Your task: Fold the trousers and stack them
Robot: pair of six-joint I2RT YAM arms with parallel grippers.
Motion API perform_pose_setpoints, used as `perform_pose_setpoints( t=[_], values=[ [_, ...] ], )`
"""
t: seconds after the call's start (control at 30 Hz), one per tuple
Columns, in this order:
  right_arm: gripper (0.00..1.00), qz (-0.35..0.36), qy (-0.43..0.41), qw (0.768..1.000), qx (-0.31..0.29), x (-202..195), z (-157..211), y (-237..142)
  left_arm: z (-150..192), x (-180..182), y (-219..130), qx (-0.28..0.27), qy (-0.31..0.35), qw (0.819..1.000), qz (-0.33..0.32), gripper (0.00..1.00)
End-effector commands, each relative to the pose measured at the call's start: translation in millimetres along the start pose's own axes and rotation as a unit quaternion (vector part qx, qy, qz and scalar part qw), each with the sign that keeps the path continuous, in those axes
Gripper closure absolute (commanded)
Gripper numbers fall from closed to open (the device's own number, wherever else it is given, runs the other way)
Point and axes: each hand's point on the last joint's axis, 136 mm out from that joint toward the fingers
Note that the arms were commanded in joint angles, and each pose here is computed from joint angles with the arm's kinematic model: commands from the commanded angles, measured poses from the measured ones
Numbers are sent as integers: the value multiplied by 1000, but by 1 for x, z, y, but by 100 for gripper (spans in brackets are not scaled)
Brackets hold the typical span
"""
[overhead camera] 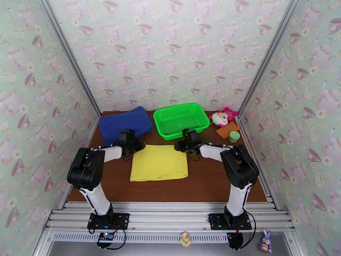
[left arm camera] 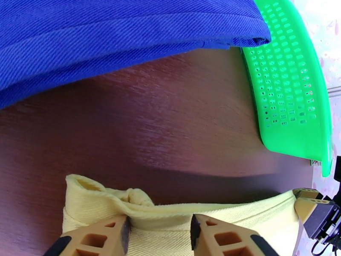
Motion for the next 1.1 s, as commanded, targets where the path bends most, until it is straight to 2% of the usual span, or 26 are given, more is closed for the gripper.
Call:
perform_pose_setpoints(
  t=[0.0, 0.1, 0.2, 0.33, 0.47, 0.6, 0.7, 0.87, 1.0, 1.07],
  values=[
    [48, 2, 0, 1000, 21, -6, 26, 12, 14, 24, -2, 12, 1, 999, -32, 55],
    [50, 12, -16, 1000, 8, -7, 19, 3, 13, -11, -18, 23, 39, 998, 36, 53],
    [50, 28, -35, 999, -17, -3, 5, -21, 11, -32, -43, 15, 65, 996, 56, 52],
    [47, 56, -72, 995, -33, 15, -13, -56, 15, -26, -71, 6, 64, 997, 31, 48],
    [46, -11, -67, 997, -33, 59, -15, -69, 43, -15, -82, 46, 41, 997, 37, 49],
    [46, -53, -32, 998, -12, 75, 4, -62, 66, -1, -87, 66, 26, 997, 41, 49],
    [46, -20, -8, 1000, 13, 55, 30, -55, 83, 9, -84, 87, 13, 995, 42, 49],
    [43, 39, 16, 998, 42, 22, 71, -50, 98, 52, -79, 96, -20, 994, -44, 50],
    [43, 40, 26, 997, 64, 10, 91, -32, 91, 45, -81, 98, -10, 994, -44, 50],
    [44, 34, 29, 997, 71, 10, 95, -26, 82, 36, -91, 82, 3, 996, -40, 47]
  ],
)
Point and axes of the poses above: each hand's point on the last joint's axis, 136 mm out from that joint toward the fingers, its own y axis out along the fingers, its own x axis along the line the jaws close on, z = x × y, and after that the axes turned 14 degrees about -y, right-handed
